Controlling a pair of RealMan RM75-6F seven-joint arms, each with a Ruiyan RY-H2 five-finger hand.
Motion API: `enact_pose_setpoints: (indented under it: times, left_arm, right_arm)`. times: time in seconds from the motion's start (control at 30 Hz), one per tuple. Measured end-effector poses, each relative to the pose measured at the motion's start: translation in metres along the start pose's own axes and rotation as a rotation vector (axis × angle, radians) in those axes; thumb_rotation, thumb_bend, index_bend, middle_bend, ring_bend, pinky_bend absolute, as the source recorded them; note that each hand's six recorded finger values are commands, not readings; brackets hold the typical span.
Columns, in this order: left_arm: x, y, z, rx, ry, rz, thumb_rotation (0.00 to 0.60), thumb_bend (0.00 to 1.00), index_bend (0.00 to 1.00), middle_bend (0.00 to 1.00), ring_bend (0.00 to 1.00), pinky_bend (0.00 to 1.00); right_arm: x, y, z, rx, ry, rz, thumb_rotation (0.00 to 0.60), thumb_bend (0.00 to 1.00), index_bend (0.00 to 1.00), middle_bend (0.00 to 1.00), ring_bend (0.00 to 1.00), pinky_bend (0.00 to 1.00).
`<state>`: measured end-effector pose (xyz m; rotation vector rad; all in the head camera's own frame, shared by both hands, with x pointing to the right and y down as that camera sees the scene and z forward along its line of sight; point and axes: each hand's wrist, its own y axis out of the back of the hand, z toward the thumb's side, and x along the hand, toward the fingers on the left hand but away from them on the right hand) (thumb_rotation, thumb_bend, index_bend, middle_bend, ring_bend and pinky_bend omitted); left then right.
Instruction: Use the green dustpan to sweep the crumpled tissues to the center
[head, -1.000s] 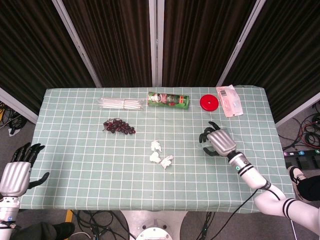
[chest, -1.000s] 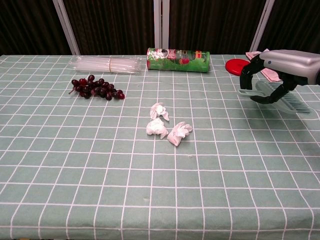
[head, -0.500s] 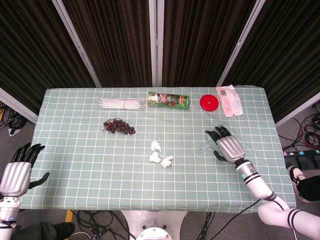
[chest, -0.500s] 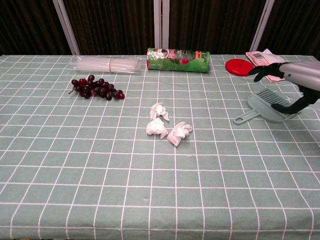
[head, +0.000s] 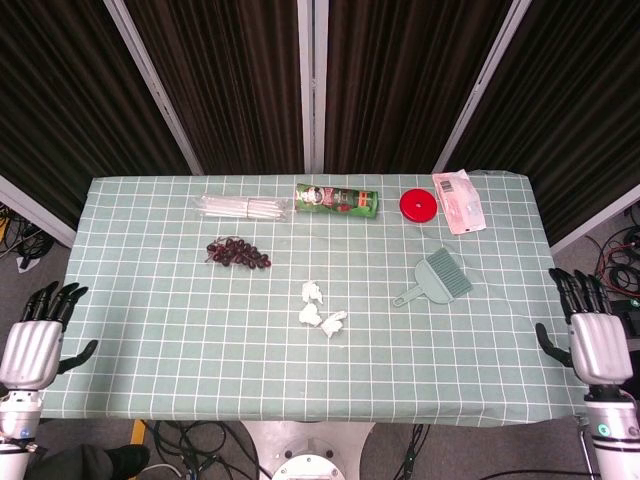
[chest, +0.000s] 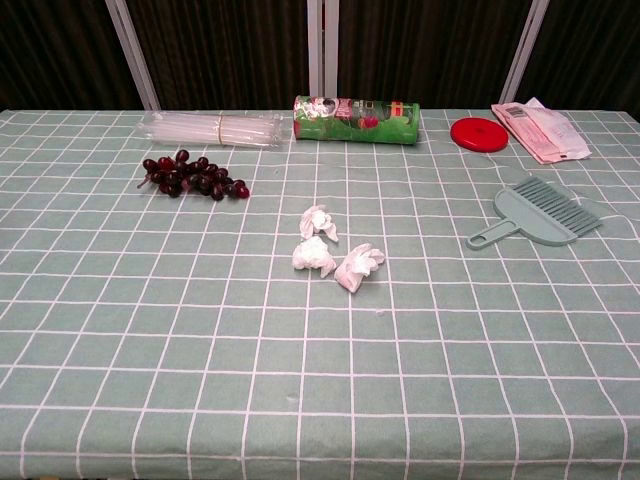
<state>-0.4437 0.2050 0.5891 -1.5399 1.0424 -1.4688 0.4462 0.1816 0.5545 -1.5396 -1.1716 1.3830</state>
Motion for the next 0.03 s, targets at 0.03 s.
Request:
enact_pose_setpoints:
  times: [0.03]
  left_arm:
    - [0.0001,0.0004,0.0008,-0.001,-0.001,0.001,0.600,0.22,0.15,0.12,0.06,0.12]
  right_arm:
    - [0.0070,0.0005,-0.0018,-0.009,-0.007,0.004,0.600,0.29,0.00,0.09,0.00,0.00]
